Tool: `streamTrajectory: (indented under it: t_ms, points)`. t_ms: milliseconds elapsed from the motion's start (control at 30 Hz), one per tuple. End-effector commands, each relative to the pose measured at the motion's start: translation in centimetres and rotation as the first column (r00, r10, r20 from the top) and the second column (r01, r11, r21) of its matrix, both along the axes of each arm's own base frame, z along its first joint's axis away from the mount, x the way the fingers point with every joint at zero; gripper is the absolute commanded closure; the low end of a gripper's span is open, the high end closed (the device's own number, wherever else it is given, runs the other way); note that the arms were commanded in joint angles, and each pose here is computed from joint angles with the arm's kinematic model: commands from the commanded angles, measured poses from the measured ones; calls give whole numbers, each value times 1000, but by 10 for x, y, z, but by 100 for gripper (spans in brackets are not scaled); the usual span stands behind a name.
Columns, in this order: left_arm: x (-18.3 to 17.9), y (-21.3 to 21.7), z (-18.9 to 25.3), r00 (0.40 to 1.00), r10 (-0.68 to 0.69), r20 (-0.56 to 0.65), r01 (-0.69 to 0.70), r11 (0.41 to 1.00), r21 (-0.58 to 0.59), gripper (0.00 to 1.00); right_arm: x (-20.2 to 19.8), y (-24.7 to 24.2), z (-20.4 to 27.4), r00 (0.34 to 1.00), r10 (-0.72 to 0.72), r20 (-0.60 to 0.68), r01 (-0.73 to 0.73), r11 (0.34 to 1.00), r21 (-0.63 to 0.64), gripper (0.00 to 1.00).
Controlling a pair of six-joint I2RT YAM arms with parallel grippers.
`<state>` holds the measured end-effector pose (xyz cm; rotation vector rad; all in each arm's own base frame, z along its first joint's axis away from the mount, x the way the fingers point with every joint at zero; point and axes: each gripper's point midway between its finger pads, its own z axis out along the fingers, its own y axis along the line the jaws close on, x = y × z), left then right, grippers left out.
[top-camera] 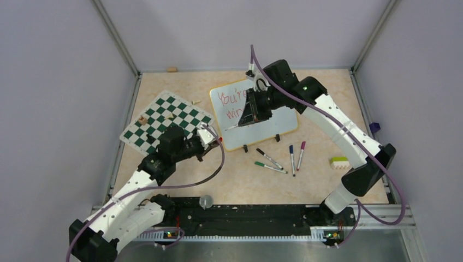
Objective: Write a sentence on the whiteboard
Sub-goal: Insert the whiteboard marker without the cap into the pen cap.
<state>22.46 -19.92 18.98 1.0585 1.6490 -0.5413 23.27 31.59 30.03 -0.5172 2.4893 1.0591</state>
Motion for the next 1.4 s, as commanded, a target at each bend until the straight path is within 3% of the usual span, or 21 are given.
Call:
streamTrajectory:
  t_ms: [0,467,1367]
  points:
    - [12,-7,29,984,-75,164,70,997,38,100,-16,10,22,997,72,-36,-70,996,56,100]
    - [9,-19,40,978,-107,181,115,993,-34,100,-17,13,4,995,76,-71,-76,997,6,100]
    - [-1,-25,52,967,-155,200,171,983,-65,100,-11,10,-1,997,60,-43,-61,998,-18,100]
